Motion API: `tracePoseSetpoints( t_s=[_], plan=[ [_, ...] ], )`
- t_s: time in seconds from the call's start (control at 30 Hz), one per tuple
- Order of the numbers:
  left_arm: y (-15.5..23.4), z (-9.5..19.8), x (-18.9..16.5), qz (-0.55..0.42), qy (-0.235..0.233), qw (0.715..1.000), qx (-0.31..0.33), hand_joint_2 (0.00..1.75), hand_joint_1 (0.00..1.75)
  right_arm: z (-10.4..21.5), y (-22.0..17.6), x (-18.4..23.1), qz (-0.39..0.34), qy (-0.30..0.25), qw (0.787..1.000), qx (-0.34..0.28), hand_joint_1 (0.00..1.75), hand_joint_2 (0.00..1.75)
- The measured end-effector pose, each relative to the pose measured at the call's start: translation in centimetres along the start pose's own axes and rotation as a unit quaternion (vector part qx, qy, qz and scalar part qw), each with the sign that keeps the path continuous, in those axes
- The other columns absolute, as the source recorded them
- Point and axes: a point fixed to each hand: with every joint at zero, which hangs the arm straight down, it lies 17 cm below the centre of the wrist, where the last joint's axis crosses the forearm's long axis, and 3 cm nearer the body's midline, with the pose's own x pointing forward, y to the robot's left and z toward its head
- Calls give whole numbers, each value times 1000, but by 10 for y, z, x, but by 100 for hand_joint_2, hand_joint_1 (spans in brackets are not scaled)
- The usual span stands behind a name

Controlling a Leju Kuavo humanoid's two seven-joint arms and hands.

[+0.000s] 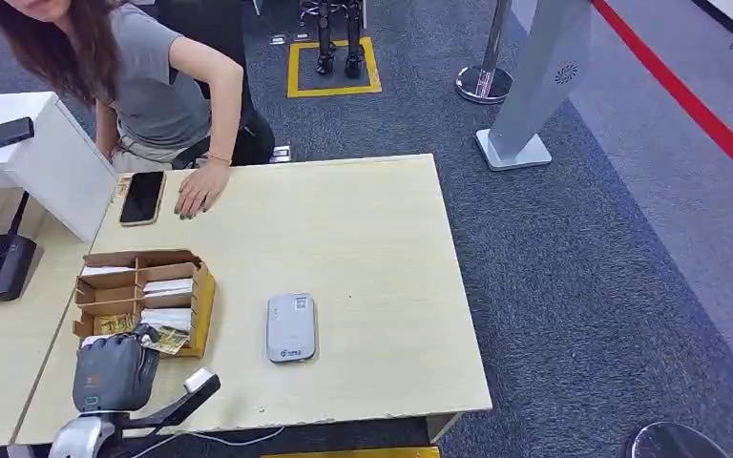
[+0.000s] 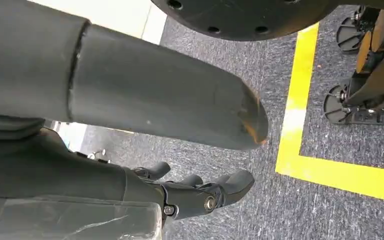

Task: Pass the card to the sensor for recognition and then transmit it.

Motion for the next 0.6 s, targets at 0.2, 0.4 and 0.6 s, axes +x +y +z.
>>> tracePoseSetpoints(
  t_s=[0.2,0.4,0.6],
  plan=[
    [38,-13,1,-42,7,998,48,175,175,0,-2,0,-1,1,1000,-6,0,0],
    [81,-21,7,-64,1,993,99,175,175,-1,-4,0,-1,2,1000,-10,0,0],
    [126,-22,19,-89,-19,981,172,175,175,-1,-4,0,-1,2,1000,-12,0,0]
  ],
)
